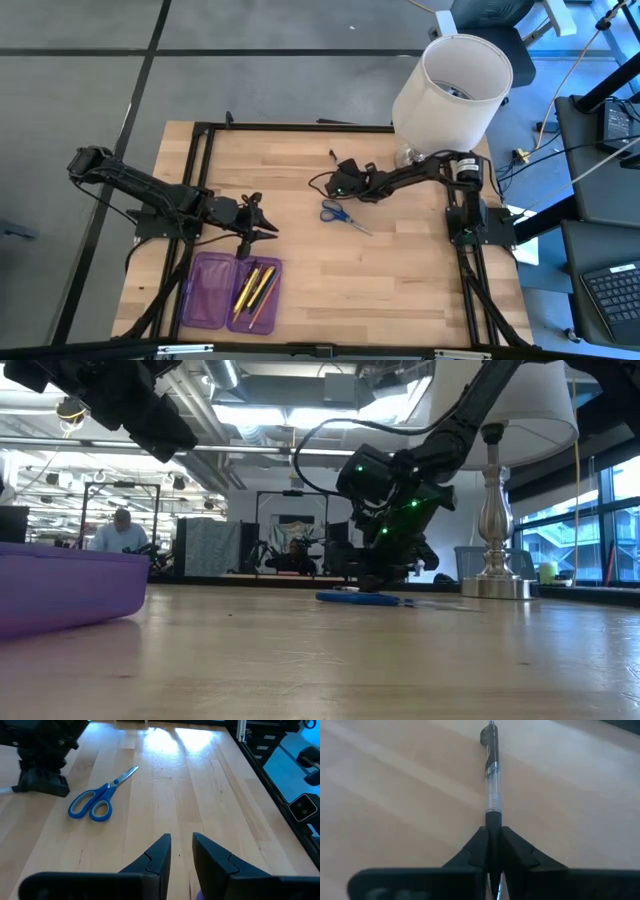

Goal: Pick & place school supplies into a supply box
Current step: Put the transparent pen into the violet box

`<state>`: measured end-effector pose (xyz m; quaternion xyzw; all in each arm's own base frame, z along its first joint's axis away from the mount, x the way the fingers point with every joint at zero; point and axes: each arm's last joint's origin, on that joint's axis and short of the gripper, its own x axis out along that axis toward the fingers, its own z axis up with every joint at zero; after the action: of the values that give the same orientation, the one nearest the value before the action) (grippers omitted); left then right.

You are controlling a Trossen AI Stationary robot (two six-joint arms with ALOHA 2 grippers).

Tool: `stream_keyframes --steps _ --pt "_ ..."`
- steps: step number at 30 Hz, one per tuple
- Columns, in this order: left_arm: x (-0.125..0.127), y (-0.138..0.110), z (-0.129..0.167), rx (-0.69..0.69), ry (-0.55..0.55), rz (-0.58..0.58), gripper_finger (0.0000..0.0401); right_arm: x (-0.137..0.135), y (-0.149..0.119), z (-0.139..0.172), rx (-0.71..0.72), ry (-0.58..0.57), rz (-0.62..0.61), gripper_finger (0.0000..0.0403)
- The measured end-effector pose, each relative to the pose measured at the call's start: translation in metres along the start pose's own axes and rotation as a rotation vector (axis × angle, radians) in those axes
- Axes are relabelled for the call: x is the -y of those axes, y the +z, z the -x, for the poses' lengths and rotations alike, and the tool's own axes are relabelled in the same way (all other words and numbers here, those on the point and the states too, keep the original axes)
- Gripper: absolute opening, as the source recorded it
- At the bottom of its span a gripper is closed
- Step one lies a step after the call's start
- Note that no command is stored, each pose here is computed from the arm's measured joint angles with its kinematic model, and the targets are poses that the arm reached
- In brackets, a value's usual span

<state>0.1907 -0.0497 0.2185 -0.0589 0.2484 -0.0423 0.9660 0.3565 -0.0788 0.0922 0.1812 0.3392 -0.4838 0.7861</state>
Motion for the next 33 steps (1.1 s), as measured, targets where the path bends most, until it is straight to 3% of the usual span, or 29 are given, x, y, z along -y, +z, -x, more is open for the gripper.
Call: stream_keyframes --steps 6,14,21,25,33 --pt "0.000 0.000 0.000 0.002 0.000 0.000 0.0075 -0.009 -0.001 0.025 0.003 0.061 0.039 0.0038" --pt "0.000 0.002 0.001 0.025 0.002 0.085 0.0071 -0.032 0.005 0.085 0.115 0.226 0.048 0.0038" --pt "0.002 0.009 0.001 0.090 -0.012 -0.038 0.0072 -0.050 -0.007 0.148 0.235 0.362 0.082 0.0047" --pt "0.002 0.012 0.001 0.124 0.001 -0.044 0.0071 -0.062 -0.022 0.178 0.316 0.434 0.145 0.0043" --pt "0.002 0.012 -0.003 0.138 0.024 0.086 0.0126 -0.080 -0.035 0.221 0.469 0.616 0.186 0.0043"
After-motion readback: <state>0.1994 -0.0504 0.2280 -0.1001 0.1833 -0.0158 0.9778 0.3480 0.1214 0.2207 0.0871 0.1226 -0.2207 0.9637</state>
